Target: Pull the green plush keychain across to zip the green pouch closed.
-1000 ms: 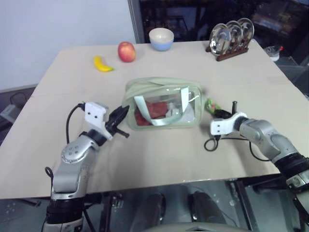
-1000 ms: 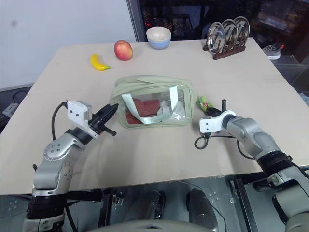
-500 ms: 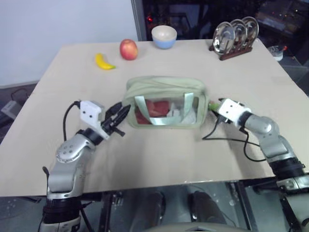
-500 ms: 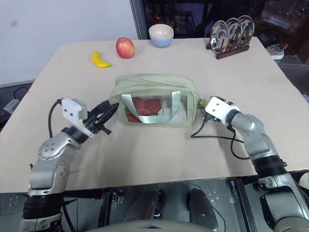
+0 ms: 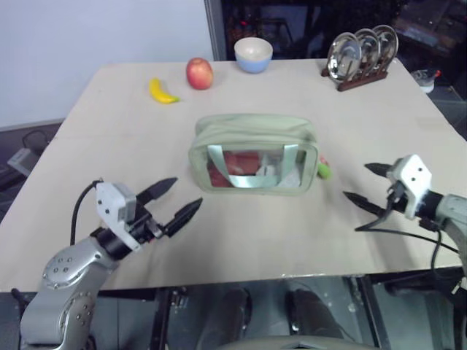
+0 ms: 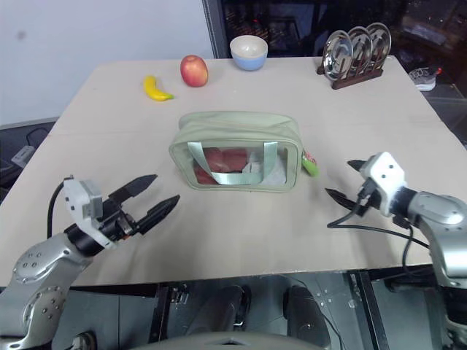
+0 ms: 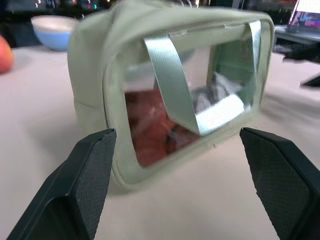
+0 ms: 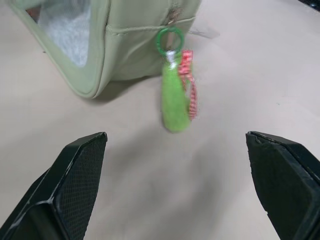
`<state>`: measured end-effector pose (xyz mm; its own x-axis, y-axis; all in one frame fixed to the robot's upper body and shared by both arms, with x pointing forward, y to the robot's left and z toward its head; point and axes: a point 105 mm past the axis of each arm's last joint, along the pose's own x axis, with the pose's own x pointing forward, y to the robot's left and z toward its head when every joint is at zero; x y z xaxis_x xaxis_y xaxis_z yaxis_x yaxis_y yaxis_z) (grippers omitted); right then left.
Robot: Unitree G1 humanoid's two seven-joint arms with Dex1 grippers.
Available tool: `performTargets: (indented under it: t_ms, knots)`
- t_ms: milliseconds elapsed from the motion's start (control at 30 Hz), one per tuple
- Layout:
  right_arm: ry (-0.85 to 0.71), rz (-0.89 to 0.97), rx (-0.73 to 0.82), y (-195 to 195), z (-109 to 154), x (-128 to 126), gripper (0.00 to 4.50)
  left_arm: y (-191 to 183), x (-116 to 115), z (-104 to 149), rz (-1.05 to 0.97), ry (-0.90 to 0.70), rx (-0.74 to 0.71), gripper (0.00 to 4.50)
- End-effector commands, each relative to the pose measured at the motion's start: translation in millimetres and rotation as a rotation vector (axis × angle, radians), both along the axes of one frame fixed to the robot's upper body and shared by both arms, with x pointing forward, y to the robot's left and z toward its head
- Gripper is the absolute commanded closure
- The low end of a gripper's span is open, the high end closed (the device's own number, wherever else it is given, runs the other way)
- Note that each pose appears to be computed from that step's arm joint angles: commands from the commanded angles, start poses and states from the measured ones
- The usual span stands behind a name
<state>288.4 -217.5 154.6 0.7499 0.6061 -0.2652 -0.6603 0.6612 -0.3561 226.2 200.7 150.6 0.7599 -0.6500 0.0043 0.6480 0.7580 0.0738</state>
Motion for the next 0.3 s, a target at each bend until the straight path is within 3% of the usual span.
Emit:
performTargets:
  t_ms: [33,300]
  knots:
    - [-0.043,-0.001,-0.039,-10,18,-8,0.00,-1,-13,6,-0.020,-0.021,0.042,0.38]
    - [-0.062,-0.007,-0.072,-19,26,0,0.00,-4,-20,-7,-0.041,0.023,0.067,0.38]
